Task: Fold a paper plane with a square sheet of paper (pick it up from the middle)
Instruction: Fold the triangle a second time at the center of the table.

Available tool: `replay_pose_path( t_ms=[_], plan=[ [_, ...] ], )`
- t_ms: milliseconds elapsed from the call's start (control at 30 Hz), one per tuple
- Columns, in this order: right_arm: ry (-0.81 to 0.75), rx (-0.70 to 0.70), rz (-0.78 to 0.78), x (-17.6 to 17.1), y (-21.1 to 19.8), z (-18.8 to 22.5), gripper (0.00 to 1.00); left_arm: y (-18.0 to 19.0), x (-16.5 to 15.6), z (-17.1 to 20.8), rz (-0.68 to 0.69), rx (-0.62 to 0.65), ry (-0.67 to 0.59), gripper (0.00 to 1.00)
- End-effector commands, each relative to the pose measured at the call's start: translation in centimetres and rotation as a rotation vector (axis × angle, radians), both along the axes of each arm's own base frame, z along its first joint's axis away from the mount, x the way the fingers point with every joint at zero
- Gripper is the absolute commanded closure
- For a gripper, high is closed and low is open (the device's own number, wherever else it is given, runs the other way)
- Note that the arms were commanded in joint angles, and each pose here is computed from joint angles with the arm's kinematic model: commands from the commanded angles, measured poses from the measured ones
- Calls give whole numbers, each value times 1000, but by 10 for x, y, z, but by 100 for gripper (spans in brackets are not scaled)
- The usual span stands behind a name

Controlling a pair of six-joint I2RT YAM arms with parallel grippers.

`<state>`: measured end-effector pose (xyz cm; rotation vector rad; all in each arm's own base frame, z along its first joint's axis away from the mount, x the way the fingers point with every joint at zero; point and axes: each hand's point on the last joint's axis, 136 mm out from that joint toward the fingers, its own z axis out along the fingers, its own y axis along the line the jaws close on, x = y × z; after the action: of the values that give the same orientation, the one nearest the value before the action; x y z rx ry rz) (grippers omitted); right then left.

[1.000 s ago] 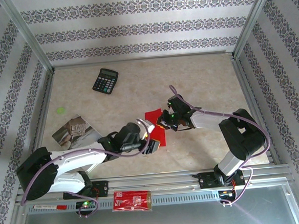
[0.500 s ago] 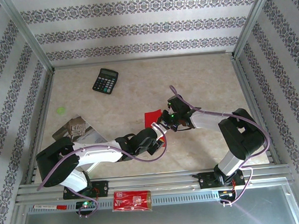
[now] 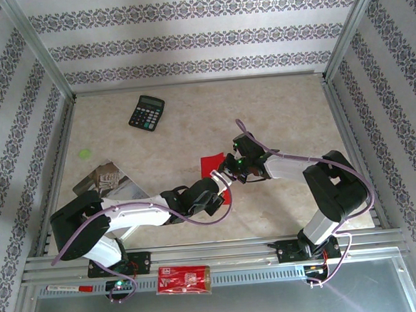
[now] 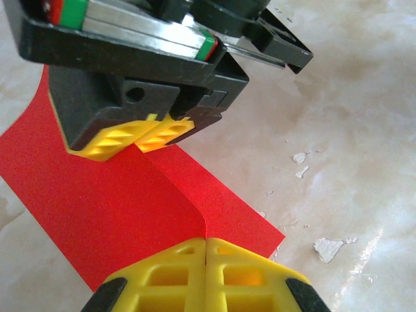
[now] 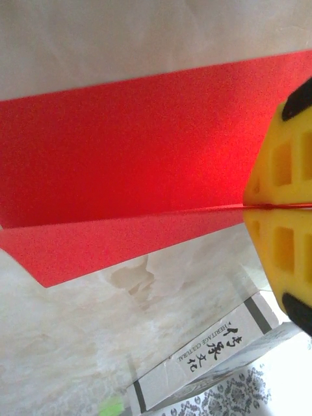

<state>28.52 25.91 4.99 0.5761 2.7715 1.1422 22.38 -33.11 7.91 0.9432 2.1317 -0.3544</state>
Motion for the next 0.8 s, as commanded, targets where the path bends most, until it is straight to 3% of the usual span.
replay_pose_path(
  t_ms=[0,133,233,467,767],
  plan=[
    [-11,2,8,0,-6,1,83,-3,-2,7,10,-54,49,100],
    [-78,-1,38,2,-22,18,70,-3,-3,9,-3,-170,162,100],
    [-146,-16,49,7,-32,33,68,-5,-7,11,-32,-264,251,100],
    [-233,2,111,25,-11,51,71,-8,-7,5,-44,-360,373,100],
    [-166,-37,178,50,6,9,77,-6,-1,3,-26,-409,425,100]
  ],
)
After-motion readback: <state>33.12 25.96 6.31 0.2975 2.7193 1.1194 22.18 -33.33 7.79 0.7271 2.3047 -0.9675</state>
